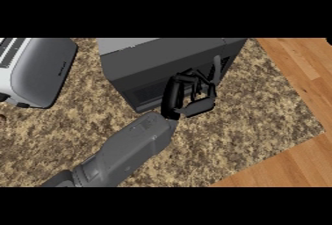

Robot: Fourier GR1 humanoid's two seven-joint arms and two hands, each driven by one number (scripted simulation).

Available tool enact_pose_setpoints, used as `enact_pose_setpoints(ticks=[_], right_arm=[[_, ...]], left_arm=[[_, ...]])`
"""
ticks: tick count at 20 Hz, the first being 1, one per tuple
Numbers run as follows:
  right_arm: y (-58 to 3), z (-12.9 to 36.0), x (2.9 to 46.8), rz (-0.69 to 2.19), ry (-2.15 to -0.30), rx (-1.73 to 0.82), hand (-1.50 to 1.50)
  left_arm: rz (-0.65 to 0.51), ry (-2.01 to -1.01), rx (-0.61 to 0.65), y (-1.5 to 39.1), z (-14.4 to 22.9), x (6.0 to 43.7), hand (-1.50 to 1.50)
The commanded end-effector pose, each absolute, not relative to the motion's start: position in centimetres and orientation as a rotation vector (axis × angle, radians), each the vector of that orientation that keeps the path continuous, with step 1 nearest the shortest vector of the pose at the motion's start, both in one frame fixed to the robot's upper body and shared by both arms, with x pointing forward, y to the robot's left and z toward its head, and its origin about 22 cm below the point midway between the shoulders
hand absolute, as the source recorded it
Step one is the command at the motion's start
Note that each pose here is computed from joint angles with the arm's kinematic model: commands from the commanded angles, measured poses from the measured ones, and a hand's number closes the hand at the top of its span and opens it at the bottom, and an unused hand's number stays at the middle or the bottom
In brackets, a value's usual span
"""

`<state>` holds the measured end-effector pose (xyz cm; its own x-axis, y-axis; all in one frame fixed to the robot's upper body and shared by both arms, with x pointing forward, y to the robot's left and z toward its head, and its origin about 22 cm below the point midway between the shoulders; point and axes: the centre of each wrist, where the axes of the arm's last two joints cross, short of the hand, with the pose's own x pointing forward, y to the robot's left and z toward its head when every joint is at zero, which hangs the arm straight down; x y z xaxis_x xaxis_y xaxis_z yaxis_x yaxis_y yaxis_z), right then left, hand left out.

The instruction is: Pick up the milk, place it into the microwave and close the microwave

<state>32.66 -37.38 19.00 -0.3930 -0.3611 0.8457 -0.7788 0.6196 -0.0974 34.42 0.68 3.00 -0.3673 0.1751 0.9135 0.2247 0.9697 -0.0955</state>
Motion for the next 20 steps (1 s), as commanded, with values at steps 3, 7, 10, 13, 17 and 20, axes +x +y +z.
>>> enact_pose_setpoints(ticks=[3,7,10,13,17,20], right_arm=[[-36.7,18.9,32.8,0.649,-1.981,0.988,-1.50],[-37.1,19.6,32.7,0.656,-1.988,1.002,-1.50],[-37.0,19.3,32.5,0.643,-1.982,1.014,-1.50],[-37.8,19.6,31.9,0.663,-1.972,0.985,-1.50],[-38.4,19.8,31.6,0.640,-1.977,0.972,-1.50],[-38.9,19.4,31.1,0.618,-1.965,0.957,-1.50]], left_arm=[[-0.116,-1.900,-0.137,1.5,3.0,36.6,1.50],[-0.088,-1.838,-0.068,2.2,1.8,36.3,1.50],[-0.064,-1.799,-0.037,2.6,1.1,36.2,1.50],[-0.040,-1.768,0.039,3.2,0.3,36.2,1.50],[-0.009,-1.722,0.015,3.2,0.0,36.0,1.50],[-0.009,-1.720,0.000,3.7,-1.1,35.4,-1.50]])
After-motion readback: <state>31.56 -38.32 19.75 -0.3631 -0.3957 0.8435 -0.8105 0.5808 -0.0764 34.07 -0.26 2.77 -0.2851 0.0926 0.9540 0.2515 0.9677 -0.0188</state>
